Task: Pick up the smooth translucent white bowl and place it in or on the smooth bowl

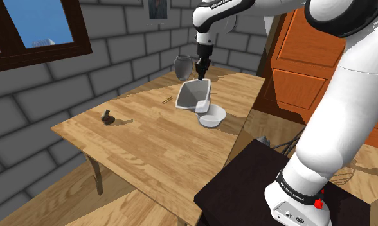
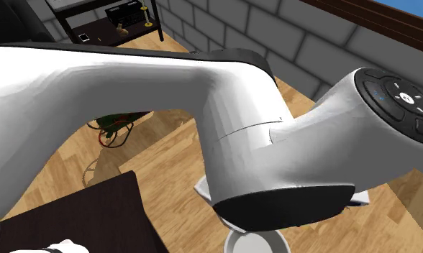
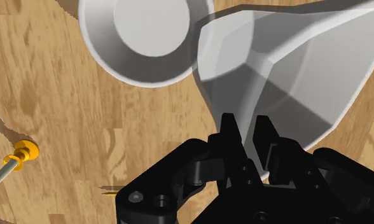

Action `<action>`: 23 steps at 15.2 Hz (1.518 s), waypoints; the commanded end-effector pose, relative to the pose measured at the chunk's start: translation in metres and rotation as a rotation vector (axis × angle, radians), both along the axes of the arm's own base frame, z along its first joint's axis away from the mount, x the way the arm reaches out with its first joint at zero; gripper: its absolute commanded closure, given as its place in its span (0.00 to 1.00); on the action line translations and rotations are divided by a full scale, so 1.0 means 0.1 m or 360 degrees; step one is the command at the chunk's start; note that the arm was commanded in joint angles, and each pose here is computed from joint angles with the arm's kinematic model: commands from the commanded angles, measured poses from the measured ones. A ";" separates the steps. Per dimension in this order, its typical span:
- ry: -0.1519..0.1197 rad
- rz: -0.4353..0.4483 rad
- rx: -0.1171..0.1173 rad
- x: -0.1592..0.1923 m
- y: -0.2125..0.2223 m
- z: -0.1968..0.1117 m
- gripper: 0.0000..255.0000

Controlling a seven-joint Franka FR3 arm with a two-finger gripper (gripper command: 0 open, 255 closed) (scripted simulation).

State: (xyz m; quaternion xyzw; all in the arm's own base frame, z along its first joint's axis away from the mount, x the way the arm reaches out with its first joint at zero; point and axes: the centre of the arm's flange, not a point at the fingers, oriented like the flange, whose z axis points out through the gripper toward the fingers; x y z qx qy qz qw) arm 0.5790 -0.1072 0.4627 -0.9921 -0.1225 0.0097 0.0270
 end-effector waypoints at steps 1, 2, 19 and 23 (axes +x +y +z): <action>-0.0002 0.0002 0.0000 -0.05 -0.26 0.08 1.00; -0.0002 0.0002 0.0000 -0.07 -0.39 0.10 1.00; -0.0002 0.0002 0.0000 -0.25 -2.00 0.21 1.00; -0.0002 0.0002 0.0000 -0.25 -2.00 0.00 1.00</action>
